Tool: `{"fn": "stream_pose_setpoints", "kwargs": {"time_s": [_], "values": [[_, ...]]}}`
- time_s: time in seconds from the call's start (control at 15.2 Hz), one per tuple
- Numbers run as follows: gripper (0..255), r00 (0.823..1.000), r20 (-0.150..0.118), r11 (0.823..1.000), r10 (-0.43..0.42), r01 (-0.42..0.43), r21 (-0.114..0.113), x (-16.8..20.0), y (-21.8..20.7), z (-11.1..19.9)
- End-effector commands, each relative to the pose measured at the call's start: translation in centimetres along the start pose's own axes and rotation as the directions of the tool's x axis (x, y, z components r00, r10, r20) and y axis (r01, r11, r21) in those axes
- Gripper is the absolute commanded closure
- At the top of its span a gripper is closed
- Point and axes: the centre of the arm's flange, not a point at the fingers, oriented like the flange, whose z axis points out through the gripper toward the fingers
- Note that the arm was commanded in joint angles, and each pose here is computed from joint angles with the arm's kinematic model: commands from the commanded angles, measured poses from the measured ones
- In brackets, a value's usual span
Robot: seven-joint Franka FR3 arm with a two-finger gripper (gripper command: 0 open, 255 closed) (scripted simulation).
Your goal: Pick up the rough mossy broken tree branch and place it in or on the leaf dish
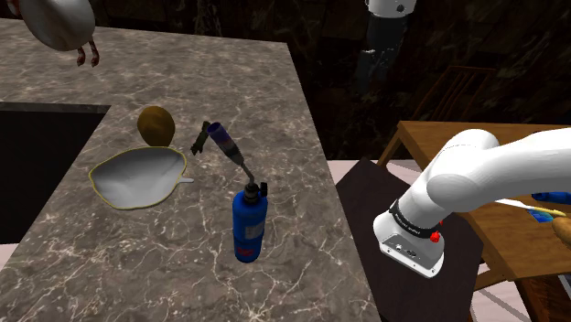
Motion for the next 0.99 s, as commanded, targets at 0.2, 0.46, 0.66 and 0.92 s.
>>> {"fn": "stream_pose_setpoints", "kwargs": {"time_s": [0.2,0.46,0.66,0.92], "values": [[0,0.997,-0.010,0.997,0.080,-0.080,0.016,0.3,-3.6,0.7],[0,0.982,-0.021,0.982,0.187,-0.186,0.039,1.2,-8.4,1.5],[0,0.964,-0.027,0.963,0.265,-0.263,0.057,2.2,-11.9,2.1],[0,0.930,-0.034,0.928,0.367,-0.364,0.081,4.0,-16.5,2.7]]}}
